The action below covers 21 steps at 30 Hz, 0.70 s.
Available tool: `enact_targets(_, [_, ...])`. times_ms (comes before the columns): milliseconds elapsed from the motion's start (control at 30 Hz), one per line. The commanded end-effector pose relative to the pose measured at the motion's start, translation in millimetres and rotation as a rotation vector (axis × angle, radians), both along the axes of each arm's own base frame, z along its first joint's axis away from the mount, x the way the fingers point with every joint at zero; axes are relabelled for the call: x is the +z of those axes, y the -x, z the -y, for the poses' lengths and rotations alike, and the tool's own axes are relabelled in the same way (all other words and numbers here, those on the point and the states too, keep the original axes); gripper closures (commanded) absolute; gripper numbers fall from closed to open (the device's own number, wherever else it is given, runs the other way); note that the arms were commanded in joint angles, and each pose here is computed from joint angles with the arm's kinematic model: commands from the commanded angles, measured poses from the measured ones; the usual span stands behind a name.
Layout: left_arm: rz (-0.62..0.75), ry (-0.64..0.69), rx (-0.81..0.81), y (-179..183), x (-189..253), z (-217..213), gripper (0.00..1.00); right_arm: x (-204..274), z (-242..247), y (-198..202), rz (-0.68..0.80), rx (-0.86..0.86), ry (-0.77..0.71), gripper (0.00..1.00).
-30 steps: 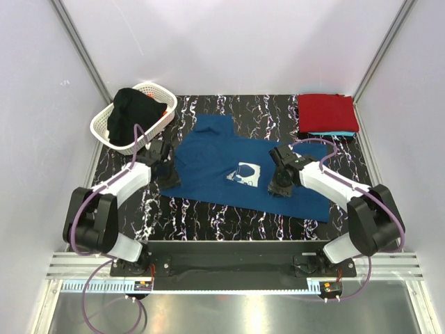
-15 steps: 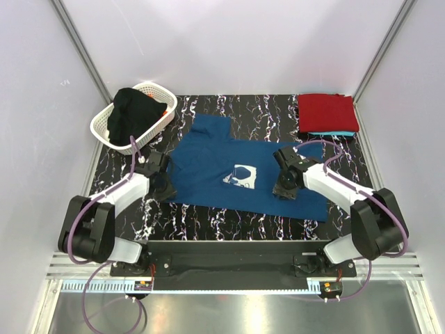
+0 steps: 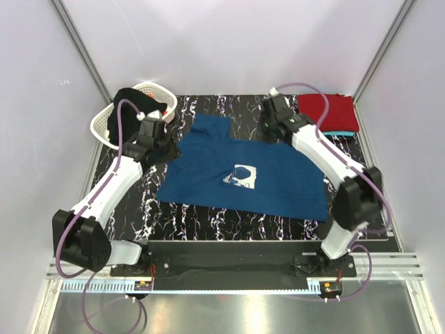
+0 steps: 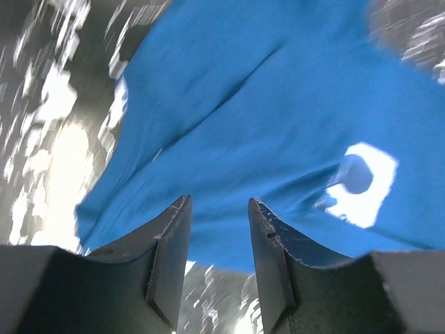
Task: Fold and stack the t-shirts
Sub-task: Fold the tshirt
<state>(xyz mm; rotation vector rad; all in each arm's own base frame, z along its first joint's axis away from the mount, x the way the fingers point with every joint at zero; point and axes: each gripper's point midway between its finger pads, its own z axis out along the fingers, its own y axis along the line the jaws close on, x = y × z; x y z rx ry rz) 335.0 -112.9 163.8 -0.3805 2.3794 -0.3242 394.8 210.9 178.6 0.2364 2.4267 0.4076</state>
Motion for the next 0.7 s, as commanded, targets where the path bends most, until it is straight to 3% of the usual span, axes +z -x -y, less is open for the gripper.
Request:
enact_targets(0, [0.077, 0.032, -0.144, -23.1, 17.8, 22.5, 0.56, 3.6, -32.1, -65.3, 0.113, 0.099, 0.012, 0.65])
enact_targets(33, [0.071, 0.052, -0.176, -22.5, 15.5, 28.7, 0.56, 24.4, -42.4, -84.9, 0.17, 0.109, -0.011, 0.64])
enact_targets(100, [0.065, 0.056, -0.199, -21.5, 11.3, 31.2, 0.56, -3.0, -58.8, -108.9, 0.15, 0.147, -0.003, 0.64])
enact_targets(133, [0.06, 0.057, -0.211, -20.4, 9.2, 31.9, 0.56, 16.9, -70.2, -125.0, 0.207, 0.163, -0.029, 0.63])
enact_targets(200, [0.054, 0.045, -0.203, -17.8, 3.2, 28.3, 0.56, -15.2, -79.8, -146.0, 0.187, 0.179, -0.004, 0.63])
enact_targets(233, [0.059, 0.044, -0.209, -15.8, 2.9, 27.9, 0.56, 2.7, -85.9, -160.7, 0.242, 0.179, -0.021, 0.63])
enact_targets(267, [0.059, 0.04, -0.213, -14.5, 1.6, 26.6, 0.56, -26.8, -89.9, -170.6, 0.216, 0.194, 0.007, 0.62])
enact_targets(333, [0.055, 0.026, -0.218, -11.6, -3.0, 22.5, 0.56, -15.7, -102.8, -187.0, 0.271, 0.228, -0.022, 0.62])
enact_targets(400, [0.054, 0.035, -0.223, -10.6, -5.6, 22.2, 0.56, -47.2, -108.0, -198.5, 0.251, 0.24, -0.009, 0.61])
enact_targets(467, [0.053, 0.056, -0.244, -8.8, -5.1, 27.2, 0.56, -43.3, -108.1, -211.9, 0.289, 0.224, -0.009, 0.6])
enact_targets(567, [0.058, 0.061, -0.256, -8.5, -3.9, 28.8, 0.56, -74.3, -104.5, -227.1, 0.287, 0.19, 0.017, 0.57])
enact_targets(667, [0.066, 0.055, -0.259, -9.7, -2.4, 28.0, 0.55, -83.1, -107.1, -235.8, 0.301, 0.167, -0.008, 0.5])
